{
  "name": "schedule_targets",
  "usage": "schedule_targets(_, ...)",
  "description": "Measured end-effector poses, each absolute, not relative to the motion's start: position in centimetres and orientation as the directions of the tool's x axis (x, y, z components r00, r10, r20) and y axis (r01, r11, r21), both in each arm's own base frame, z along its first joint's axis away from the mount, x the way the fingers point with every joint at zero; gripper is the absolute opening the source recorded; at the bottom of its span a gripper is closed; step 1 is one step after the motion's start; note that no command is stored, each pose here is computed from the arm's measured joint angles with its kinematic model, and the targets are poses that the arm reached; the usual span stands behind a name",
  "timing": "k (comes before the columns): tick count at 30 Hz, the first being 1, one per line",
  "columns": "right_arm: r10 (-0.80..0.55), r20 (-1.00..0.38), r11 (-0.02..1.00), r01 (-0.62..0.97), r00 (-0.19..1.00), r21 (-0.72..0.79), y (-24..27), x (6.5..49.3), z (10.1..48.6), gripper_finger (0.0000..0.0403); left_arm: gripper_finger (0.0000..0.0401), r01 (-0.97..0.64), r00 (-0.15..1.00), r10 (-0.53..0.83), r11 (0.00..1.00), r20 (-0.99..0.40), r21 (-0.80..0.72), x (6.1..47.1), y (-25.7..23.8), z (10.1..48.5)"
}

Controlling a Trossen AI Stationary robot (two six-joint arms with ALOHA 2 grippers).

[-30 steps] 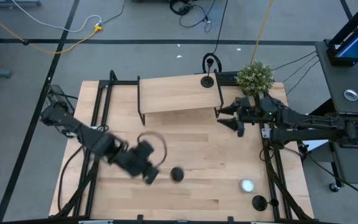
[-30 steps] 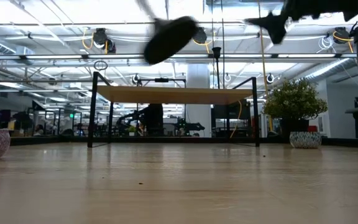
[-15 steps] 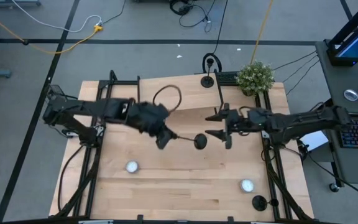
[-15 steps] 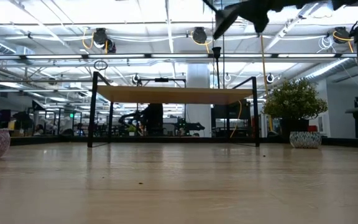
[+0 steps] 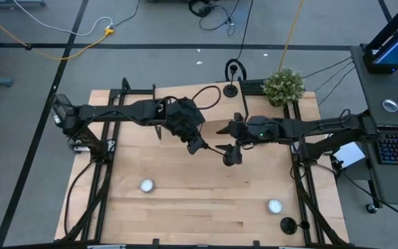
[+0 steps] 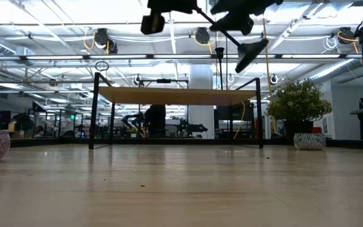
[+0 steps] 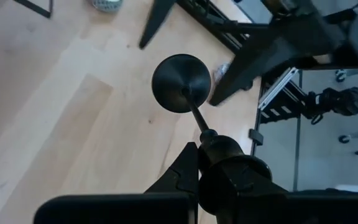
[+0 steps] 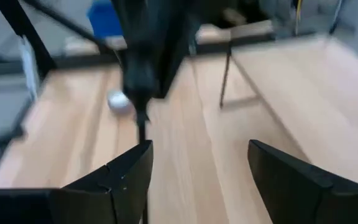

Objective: Pick & Place candle stick holders
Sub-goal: Put the left black candle holder on the shelf aligned with the other black candle holder

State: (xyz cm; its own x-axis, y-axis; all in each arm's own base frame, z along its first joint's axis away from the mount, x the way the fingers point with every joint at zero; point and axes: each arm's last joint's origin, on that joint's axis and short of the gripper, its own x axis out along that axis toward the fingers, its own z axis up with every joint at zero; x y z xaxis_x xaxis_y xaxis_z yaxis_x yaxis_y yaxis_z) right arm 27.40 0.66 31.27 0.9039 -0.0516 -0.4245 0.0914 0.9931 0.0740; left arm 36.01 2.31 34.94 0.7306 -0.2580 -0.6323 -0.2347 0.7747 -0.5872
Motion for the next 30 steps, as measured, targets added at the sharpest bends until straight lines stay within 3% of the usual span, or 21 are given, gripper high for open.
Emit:
schedule_targets(11,0.008,-0.530,0.980,0.100,0.848,0.174,0.9,28.2,29.9,0.0253,0.0014,-0.216,0.725,-0.272,0.783,-0.633,-0.583,37.2,2.8,33.7)
schedule_targets(20,0.034,-0.532,0.978,0.081,0.846,0.191,1.2,28.5,29.6,0.0251,0.0014,-0.201,0.738,-0.266,0.791,-0.621,-0.578,38.0,2.6,33.3)
schedule_targets(30,0.033,-0.537,0.978,0.083,0.843,0.190,1.1,28.5,29.6,0.0164,0.0014,-0.173,0.769,-0.269,0.787,-0.580,-0.593,38.6,2.4,33.4)
